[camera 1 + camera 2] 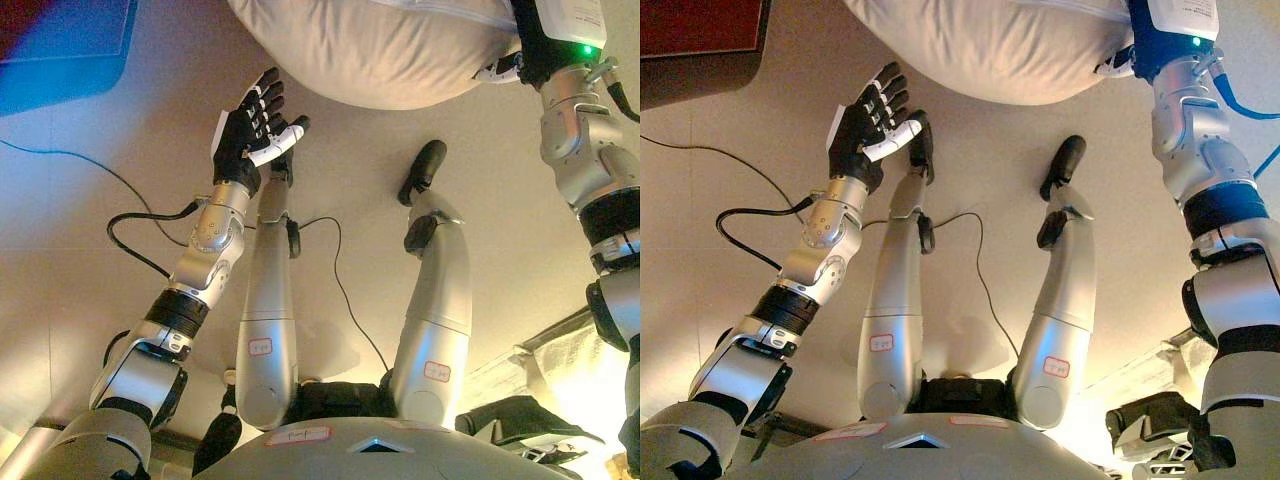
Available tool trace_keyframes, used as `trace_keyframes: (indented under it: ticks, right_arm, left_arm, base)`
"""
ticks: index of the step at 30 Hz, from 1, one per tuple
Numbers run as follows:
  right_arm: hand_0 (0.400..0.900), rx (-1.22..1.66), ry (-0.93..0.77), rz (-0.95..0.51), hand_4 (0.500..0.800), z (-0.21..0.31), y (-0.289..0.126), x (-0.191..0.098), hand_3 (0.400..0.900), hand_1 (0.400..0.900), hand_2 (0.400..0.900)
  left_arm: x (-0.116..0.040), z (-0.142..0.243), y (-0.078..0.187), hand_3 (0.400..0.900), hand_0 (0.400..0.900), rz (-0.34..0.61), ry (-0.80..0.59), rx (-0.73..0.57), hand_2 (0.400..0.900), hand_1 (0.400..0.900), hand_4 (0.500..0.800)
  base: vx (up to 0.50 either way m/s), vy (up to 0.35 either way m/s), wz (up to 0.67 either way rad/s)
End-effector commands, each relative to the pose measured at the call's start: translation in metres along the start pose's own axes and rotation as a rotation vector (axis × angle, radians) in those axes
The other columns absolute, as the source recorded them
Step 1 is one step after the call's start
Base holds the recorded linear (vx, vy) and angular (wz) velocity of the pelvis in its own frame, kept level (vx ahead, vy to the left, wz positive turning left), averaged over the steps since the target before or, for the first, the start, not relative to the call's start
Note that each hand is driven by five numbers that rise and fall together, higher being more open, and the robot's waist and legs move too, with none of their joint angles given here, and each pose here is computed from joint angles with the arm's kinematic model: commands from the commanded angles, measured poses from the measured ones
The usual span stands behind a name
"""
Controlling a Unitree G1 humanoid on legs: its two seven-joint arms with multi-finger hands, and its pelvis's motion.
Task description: Pick up the pillow and put it on the sofa.
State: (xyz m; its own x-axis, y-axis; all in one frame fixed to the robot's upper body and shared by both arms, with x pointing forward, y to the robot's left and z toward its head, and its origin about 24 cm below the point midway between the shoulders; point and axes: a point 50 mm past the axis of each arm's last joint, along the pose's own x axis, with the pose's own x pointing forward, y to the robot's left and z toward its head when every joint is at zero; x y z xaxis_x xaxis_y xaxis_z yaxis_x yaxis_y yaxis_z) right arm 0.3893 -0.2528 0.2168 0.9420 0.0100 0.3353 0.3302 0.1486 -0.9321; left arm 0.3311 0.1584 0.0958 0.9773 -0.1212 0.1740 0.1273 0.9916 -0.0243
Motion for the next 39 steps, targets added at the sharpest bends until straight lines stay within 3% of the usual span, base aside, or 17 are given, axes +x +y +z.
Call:
trace_keyframes:
  ticks: [1, 21, 39]
  right_arm:
    - [0.400, 0.066, -0.105, -0.130, 0.500, 0.022, -0.044, 0.015, 0.400, 0.400, 0.400]
    - [0.400, 0.095, -0.138, -0.171, 0.500, 0.030, -0.052, 0.016, 0.400, 0.400, 0.400]
    - [0.400, 0.233, -0.260, -0.299, 0.500, 0.043, -0.049, -0.018, 0.400, 0.400, 0.400]
  left_arm:
    - [-0.004, 0.023, -0.004, 0.900, 0.900, -0.011, -0.144, -0.048, 0.900, 0.900, 0.800]
    - [-0.003, 0.025, -0.004, 0.900, 0.900, 0.003, -0.149, -0.057, 0.900, 0.900, 0.800]
    - [-0.014, -0.016, 0.021, 0.900, 0.900, 0.235, -0.004, -0.051, 0.900, 0.900, 0.800]
  base:
    - [0.000, 0.000, 0.00]
    - [0.000, 0.000, 0.00]
    - [0.000, 0.000, 0.00]
